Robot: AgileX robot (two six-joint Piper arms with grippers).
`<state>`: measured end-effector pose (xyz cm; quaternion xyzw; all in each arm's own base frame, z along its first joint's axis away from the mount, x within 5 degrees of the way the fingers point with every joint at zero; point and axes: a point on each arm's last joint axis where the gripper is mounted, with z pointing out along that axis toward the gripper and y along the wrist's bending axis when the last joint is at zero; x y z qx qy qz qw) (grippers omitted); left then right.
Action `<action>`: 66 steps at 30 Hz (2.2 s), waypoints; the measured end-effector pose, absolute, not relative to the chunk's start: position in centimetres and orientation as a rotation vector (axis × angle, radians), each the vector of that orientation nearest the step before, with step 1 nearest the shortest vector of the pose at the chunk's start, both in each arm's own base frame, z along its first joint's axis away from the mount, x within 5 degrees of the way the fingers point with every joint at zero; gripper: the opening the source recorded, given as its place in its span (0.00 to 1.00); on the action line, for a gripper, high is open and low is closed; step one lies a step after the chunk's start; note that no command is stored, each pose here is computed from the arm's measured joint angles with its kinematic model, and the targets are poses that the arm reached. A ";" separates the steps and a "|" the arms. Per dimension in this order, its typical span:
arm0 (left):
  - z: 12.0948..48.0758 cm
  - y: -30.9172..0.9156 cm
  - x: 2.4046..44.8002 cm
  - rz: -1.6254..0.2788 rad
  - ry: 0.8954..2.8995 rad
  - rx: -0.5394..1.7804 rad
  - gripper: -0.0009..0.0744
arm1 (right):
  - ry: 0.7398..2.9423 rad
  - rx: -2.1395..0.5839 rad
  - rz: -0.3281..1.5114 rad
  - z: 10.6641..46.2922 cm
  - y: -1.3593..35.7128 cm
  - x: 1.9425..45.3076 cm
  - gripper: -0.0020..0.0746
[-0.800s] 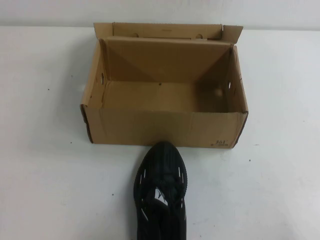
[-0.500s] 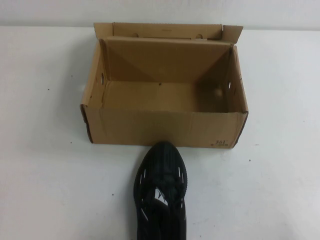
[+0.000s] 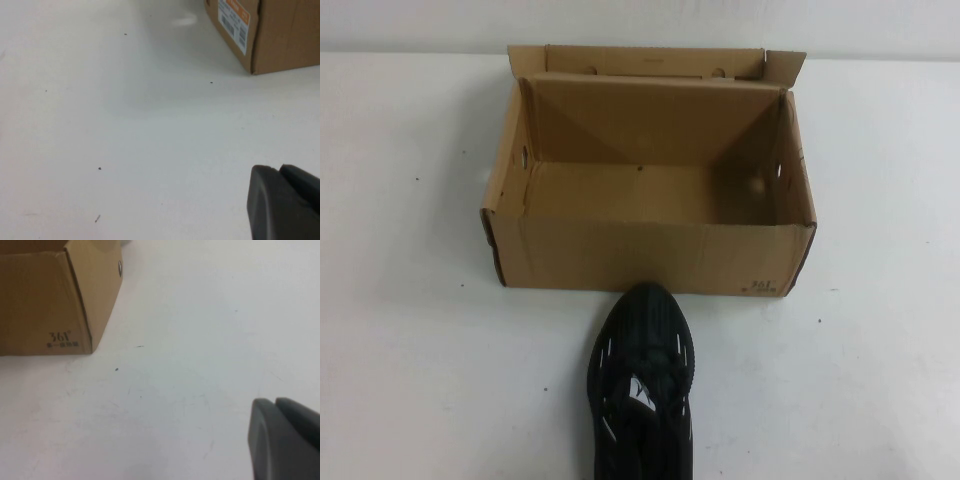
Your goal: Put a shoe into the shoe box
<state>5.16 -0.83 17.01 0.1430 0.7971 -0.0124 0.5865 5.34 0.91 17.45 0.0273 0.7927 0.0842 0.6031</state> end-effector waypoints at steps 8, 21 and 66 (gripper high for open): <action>17.0 -0.8 5.2 -0.029 1.858 0.333 0.01 | 1.835 0.063 0.195 17.5 0.9 5.3 0.00; 17.0 -0.8 5.2 -0.033 1.859 0.328 0.01 | 1.835 0.063 0.195 17.5 0.9 5.3 0.00; 28.0 -1.3 0.8 -0.332 0.525 0.171 0.01 | 0.488 0.298 0.109 28.1 -2.3 0.8 0.00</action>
